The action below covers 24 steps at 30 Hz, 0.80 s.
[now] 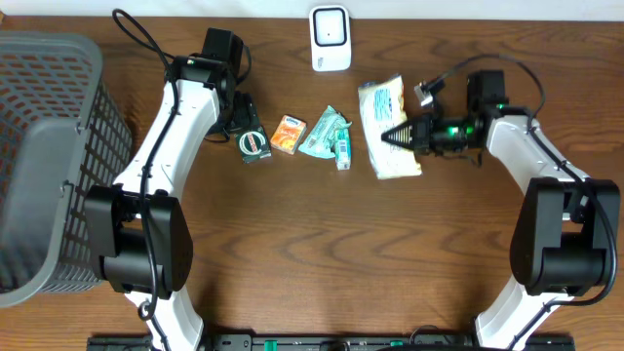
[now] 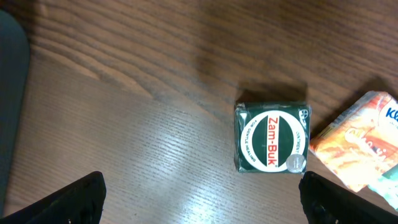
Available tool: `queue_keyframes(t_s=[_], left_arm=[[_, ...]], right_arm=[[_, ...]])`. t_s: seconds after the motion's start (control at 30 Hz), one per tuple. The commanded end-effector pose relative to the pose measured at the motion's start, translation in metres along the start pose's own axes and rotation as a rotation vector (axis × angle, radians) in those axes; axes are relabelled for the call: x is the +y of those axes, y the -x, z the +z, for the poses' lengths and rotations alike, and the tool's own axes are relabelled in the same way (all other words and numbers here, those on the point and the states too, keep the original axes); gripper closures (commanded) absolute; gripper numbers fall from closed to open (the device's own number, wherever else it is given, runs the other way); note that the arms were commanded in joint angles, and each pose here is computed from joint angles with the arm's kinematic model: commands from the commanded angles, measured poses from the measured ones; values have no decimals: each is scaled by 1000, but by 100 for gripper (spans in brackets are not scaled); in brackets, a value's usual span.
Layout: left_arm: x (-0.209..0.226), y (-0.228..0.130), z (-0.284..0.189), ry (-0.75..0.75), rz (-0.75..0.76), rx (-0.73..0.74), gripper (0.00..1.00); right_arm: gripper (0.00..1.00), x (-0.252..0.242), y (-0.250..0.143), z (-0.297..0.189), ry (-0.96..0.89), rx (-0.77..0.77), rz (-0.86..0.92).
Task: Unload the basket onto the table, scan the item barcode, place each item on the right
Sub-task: 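Grasp the white-and-blue pack with the right gripper and lift it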
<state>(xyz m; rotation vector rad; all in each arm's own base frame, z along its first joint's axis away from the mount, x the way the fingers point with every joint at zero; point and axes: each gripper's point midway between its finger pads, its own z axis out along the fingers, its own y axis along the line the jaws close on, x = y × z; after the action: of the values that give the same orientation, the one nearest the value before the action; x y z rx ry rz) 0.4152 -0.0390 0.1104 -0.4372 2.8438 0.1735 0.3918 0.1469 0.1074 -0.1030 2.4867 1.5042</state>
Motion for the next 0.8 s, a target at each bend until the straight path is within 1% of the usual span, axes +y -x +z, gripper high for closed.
queue_keyframes(t_s=[0.0, 0.03, 0.07, 0.13, 0.2, 0.23, 0.27, 0.4, 0.47, 0.53, 0.57, 0.63, 0.7, 0.77], left_arm=[[1, 2, -4, 1, 7, -12, 2], [1, 2, -4, 1, 7, -12, 2], [1, 2, -4, 1, 7, -12, 2], [1, 2, -4, 1, 7, -12, 2], [1, 2, -4, 1, 7, -12, 2], [1, 2, -4, 1, 7, -12, 2], [1, 2, -4, 1, 7, -12, 2], [1, 2, -4, 1, 7, -12, 2], [1, 2, -4, 1, 7, -12, 3], [1, 2, -4, 1, 7, -12, 2], [1, 2, -4, 1, 7, -12, 2], [1, 2, -4, 1, 7, -12, 2], [1, 2, -4, 1, 7, -12, 2], [1, 2, -4, 1, 7, -12, 2]], right_arm=[[98, -27, -16, 5, -10, -17, 232], [99, -53, -18, 5, -137, -48, 275], [99, -64, -17, 3, -200, -62, 276], [94, -75, -13, -1, -270, -83, 270], [83, -83, -3, -9, -349, -111, 242], [79, -87, 5, -16, -401, -126, 231], [76, -87, 11, -21, -439, -134, 221], [71, -81, 40, -53, -612, -155, 155], [66, -74, 50, -64, -661, -158, 126], [55, -69, 55, -73, -695, -147, 89], [52, -69, 55, -76, -715, -141, 85], [48, -75, 50, -82, -764, -128, 96], [45, -77, 45, -81, -769, -110, 105], [33, -77, 41, -79, -764, -91, 95]])
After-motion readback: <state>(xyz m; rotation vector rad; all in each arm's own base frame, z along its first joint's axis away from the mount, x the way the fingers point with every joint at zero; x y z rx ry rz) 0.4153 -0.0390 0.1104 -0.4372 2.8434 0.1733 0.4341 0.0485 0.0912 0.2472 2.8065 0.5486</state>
